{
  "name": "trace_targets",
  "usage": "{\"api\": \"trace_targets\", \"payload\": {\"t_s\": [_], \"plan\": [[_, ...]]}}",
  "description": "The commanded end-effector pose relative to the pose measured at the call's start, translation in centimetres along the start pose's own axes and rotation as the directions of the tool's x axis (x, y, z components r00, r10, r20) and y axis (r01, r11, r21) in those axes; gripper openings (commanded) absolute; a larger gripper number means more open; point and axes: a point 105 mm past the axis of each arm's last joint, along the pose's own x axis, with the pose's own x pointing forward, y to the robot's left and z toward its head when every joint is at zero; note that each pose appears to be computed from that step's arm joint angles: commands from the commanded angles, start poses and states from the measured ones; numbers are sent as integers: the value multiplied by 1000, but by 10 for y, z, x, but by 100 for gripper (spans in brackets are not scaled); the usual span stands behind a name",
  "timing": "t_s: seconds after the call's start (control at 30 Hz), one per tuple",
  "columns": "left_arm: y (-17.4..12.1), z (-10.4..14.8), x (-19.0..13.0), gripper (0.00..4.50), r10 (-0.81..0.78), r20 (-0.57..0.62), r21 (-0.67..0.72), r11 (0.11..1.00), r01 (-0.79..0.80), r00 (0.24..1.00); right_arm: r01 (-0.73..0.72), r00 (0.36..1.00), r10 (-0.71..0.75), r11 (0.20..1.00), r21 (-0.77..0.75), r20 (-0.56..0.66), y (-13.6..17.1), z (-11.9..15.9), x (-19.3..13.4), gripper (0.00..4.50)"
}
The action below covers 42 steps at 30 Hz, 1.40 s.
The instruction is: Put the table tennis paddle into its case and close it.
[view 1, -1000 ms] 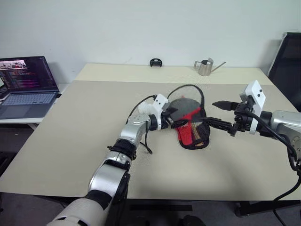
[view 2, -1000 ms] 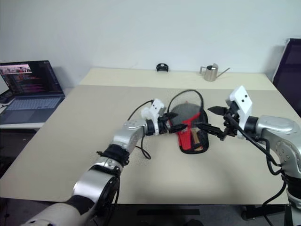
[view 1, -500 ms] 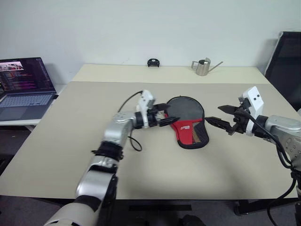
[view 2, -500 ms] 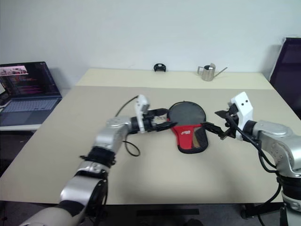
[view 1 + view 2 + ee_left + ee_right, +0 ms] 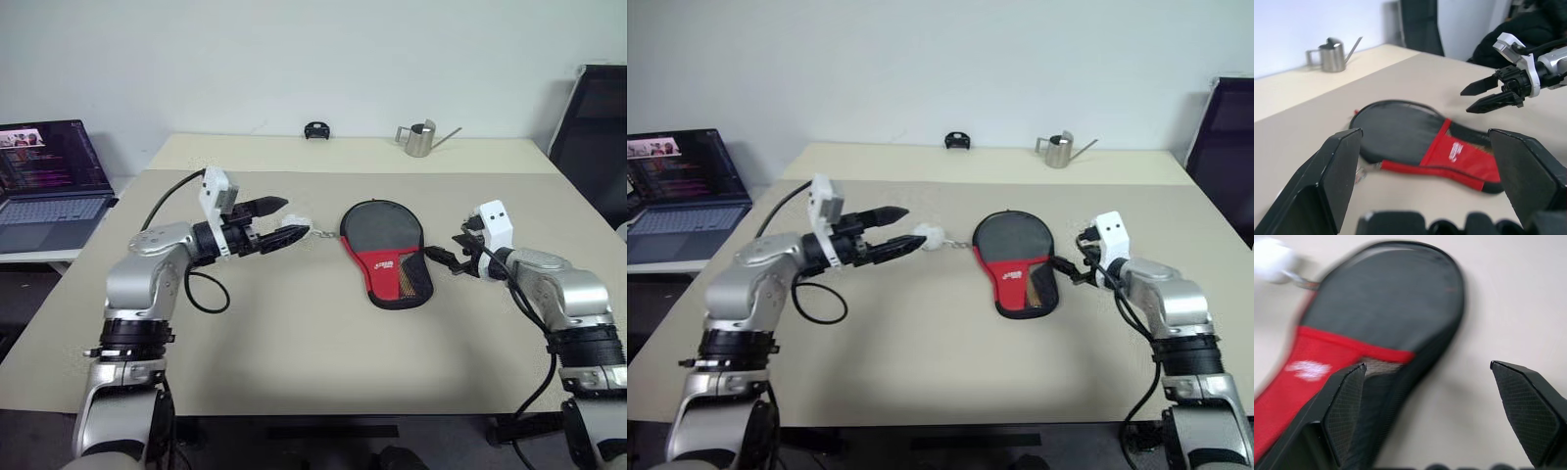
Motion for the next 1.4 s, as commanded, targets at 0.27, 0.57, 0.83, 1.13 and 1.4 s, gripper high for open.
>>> {"api": "trace_targets", "payload": {"t_s": [0.27,0.57,0.83,1.13,1.4], "plan": [[-4,18,-3,449,-4,40,55,998,2,999,26,1000,-26,999,-44,13,0,1,20,446],[-1,20,0,449,-5,45,61,998,2,999,-22,998,18,996,-87,-56,10,-10,29,446],[0,19,-2,449,8,44,65,998,-10,999,-17,999,15,997,-74,-34,8,-2,29,446],[1,18,-3,449,17,44,65,998,-19,999,-69,998,69,997,25,7,15,14,18,446],[-1,18,-1,449,4,44,58,998,-6,999,-67,997,68,998,19,-46,21,-2,24,446]]}}
